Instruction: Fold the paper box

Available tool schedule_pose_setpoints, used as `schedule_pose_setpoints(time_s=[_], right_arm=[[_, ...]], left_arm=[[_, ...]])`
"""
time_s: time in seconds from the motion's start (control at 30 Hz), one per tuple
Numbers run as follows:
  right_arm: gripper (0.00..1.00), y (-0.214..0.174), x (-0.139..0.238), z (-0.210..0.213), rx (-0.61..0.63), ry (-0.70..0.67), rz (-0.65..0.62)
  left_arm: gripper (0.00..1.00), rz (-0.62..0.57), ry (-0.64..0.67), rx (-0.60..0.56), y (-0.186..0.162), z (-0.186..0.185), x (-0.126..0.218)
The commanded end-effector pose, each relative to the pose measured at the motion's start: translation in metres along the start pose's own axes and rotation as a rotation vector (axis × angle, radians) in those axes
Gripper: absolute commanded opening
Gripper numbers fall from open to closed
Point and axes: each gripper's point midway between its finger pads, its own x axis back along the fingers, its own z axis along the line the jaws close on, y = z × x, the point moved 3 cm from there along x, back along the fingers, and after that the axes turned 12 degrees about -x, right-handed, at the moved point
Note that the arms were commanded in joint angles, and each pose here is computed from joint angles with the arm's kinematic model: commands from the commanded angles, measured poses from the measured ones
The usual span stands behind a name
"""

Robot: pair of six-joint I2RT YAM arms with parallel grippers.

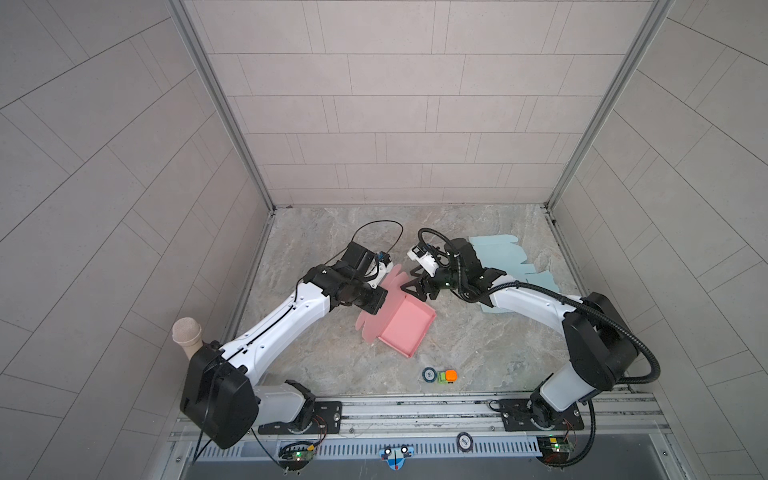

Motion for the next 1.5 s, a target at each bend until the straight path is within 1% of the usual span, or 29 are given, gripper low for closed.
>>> schedule_pose_setpoints(time_s=[0.0, 0.1, 0.17, 0.2, 0.27, 0.33, 0.47, 0.53, 0.67, 0.83, 0.97, 1.07, 1.13, 1.27, 1.4, 1.47], right_arm=[[0.67, 0.015, -0.003, 0.007, 0.077, 0.070, -0.031], [0.66, 0.015, -0.010, 0.007, 0.089, 0.098, -0.010], [0.62, 0.014, -0.012, 0.008, 0.092, 0.124, 0.003], [0.58, 0.014, -0.012, 0.009, 0.092, 0.133, 0.005], [0.47, 0.012, -0.012, 0.010, 0.093, 0.144, 0.009], [0.39, 0.010, -0.012, 0.009, 0.092, 0.141, 0.016], [0.28, 0.006, -0.013, 0.009, 0.091, 0.148, 0.033], [0.24, 0.005, -0.012, 0.010, 0.093, 0.152, 0.034], [0.19, 0.003, -0.011, 0.015, 0.108, 0.190, 0.059], [0.17, -0.001, -0.016, 0.015, 0.116, 0.214, 0.086], [0.13, -0.003, -0.019, 0.015, 0.126, 0.196, 0.094], [0.08, -0.003, -0.020, 0.011, 0.142, 0.145, 0.096], [0.04, -0.002, -0.018, 0.009, 0.149, 0.119, 0.092], [0.00, -0.001, -0.014, 0.003, 0.155, 0.058, 0.062], [0.00, 0.001, -0.006, -0.009, 0.152, -0.052, 0.022], [0.00, 0.003, 0.001, -0.012, 0.138, -0.080, -0.003]], left_arm=[[0.08, 0.004, -0.028, -0.046, 0.006, -0.007, 0.006], [0.08, 0.006, -0.037, -0.052, 0.007, -0.009, 0.005], [0.08, 0.008, -0.036, -0.052, 0.007, -0.008, 0.005], [0.08, 0.010, -0.034, -0.053, 0.006, -0.008, 0.005], [0.09, 0.013, -0.022, -0.055, 0.006, -0.006, 0.004], [0.09, 0.017, -0.014, -0.055, 0.006, -0.005, 0.004], [0.09, 0.020, -0.007, -0.057, 0.007, -0.003, 0.003], [0.10, 0.023, 0.001, -0.057, 0.007, -0.002, 0.002], [0.13, 0.026, 0.009, -0.060, 0.006, -0.001, 0.002], [0.14, 0.026, 0.023, -0.063, 0.006, 0.001, 0.003], [0.15, 0.029, 0.031, -0.062, 0.005, 0.002, 0.004], [0.15, 0.028, 0.042, -0.059, 0.004, 0.004, 0.004], [0.19, 0.019, 0.044, -0.049, 0.005, 0.005, 0.004], [0.31, -0.013, 0.063, 0.000, 0.005, 0.014, 0.006], [0.57, -0.120, 0.050, 0.125, 0.005, 0.028, 0.014], [0.70, -0.181, 0.060, 0.158, 0.006, 0.029, 0.020]])
